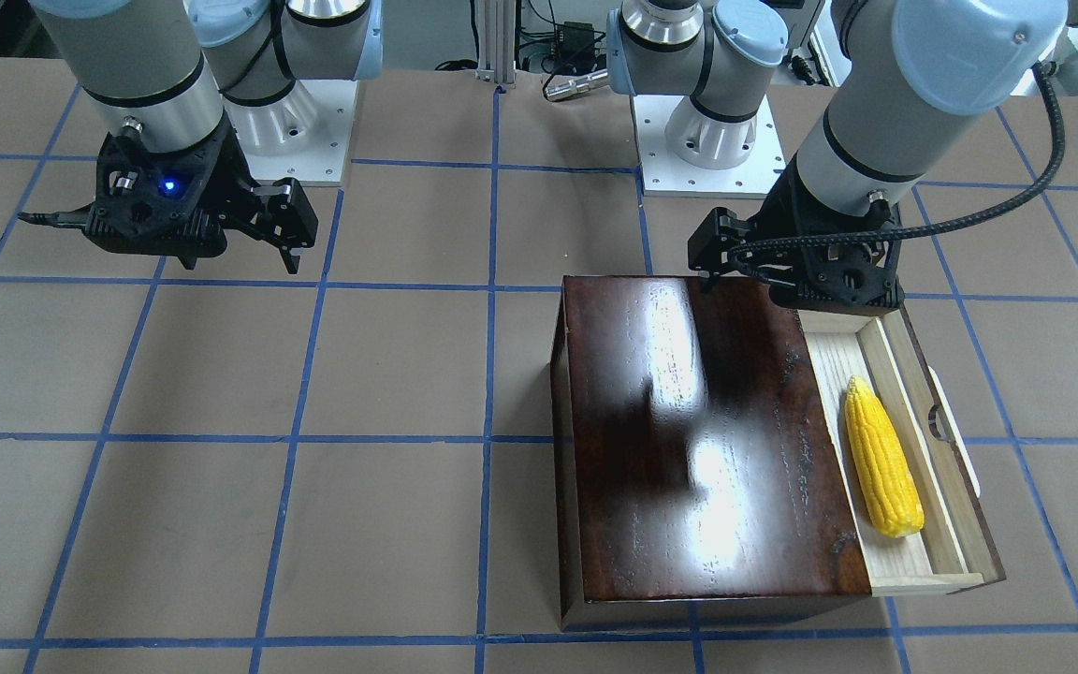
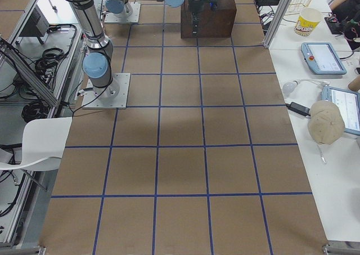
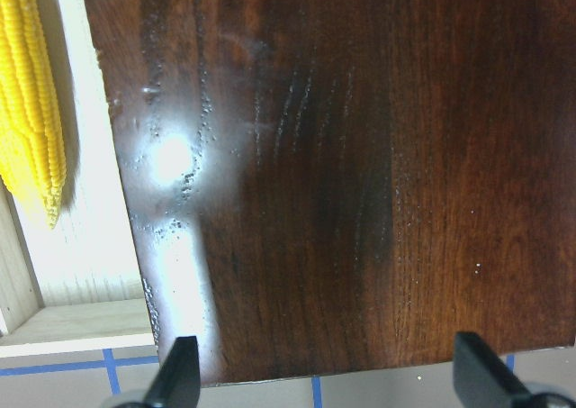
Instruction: Open drawer and put corn inside
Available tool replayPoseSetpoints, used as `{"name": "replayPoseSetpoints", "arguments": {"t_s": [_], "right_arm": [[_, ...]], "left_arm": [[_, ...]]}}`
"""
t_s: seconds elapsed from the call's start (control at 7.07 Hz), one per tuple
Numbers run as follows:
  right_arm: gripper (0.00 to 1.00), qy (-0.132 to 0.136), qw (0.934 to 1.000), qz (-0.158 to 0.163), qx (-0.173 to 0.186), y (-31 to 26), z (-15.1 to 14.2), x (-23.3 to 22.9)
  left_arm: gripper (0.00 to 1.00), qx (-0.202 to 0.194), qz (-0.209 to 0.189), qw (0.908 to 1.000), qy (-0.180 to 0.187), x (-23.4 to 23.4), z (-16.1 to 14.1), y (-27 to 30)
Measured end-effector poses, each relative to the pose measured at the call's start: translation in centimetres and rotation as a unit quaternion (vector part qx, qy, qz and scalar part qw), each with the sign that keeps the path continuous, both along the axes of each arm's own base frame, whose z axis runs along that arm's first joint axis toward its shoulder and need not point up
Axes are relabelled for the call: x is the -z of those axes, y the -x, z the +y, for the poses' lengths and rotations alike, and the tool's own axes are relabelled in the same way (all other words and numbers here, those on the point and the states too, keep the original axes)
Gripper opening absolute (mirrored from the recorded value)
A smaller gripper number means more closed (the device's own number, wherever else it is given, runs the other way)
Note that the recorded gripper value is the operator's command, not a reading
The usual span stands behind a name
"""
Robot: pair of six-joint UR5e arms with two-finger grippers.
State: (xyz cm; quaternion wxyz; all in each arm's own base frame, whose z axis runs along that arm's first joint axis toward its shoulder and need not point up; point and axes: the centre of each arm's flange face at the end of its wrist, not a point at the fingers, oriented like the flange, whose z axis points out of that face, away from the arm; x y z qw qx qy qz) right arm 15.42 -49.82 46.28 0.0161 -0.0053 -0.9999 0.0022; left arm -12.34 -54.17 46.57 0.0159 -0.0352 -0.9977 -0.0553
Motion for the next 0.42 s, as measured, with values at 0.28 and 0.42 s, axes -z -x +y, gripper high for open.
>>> {"name": "replayPoseSetpoints", "arguments": {"t_s": [0.28, 0.42], "right_arm": [[1.0, 0.0, 1.0, 0.0, 0.0, 0.0, 0.02, -0.03], [1.0, 0.0, 1.0, 0.0, 0.0, 0.0, 0.02, -0.03]], "left_arm": [[1.0, 0.0, 0.0, 1.0, 0.001, -0.02, 0.01, -0.04], [1.0, -0.001, 0.0, 1.0, 0.001, -0.04, 0.02, -0.05]]}}
